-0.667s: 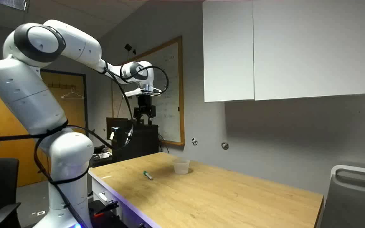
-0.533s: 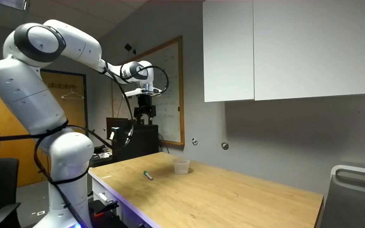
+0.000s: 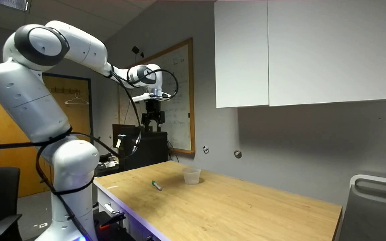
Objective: Pick up the green marker and put it in the cup
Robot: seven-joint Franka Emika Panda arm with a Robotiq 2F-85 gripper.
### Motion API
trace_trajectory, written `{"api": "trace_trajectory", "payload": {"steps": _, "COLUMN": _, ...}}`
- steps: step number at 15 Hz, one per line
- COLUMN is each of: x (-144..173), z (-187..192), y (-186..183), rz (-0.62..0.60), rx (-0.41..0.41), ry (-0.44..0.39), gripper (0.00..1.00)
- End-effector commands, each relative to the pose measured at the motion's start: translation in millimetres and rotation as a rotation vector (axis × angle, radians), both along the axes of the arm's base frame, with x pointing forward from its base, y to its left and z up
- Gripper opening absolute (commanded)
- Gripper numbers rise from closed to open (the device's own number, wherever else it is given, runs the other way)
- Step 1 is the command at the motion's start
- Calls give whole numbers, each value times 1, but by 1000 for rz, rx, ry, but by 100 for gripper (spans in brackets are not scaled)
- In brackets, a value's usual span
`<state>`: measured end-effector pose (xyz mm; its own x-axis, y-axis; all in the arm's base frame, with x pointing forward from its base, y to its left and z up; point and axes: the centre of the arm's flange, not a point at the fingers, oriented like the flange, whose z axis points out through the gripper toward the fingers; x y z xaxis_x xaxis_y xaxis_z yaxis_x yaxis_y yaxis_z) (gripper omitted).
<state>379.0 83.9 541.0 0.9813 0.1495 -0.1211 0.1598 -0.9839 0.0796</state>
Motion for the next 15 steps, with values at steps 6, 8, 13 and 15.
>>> {"api": "trace_trajectory", "payload": {"steps": 6, "x": 15, "z": -19, "y": 1, "rz": 14, "rx": -9, "ry": 12, "gripper": 100}}
{"api": "trace_trajectory", "payload": {"steps": 8, "x": 23, "z": -29, "y": 2, "rz": 28, "rx": -13, "ry": 17, "gripper": 100}}
{"api": "trace_trajectory", "payload": {"steps": 13, "x": 43, "z": -62, "y": 8, "rz": 113, "rx": -41, "ry": 47, "gripper": 100}}
{"api": "trace_trajectory", "payload": {"steps": 15, "x": 52, "z": -76, "y": 11, "rz": 170, "rx": -48, "ry": 69, "gripper": 100}}
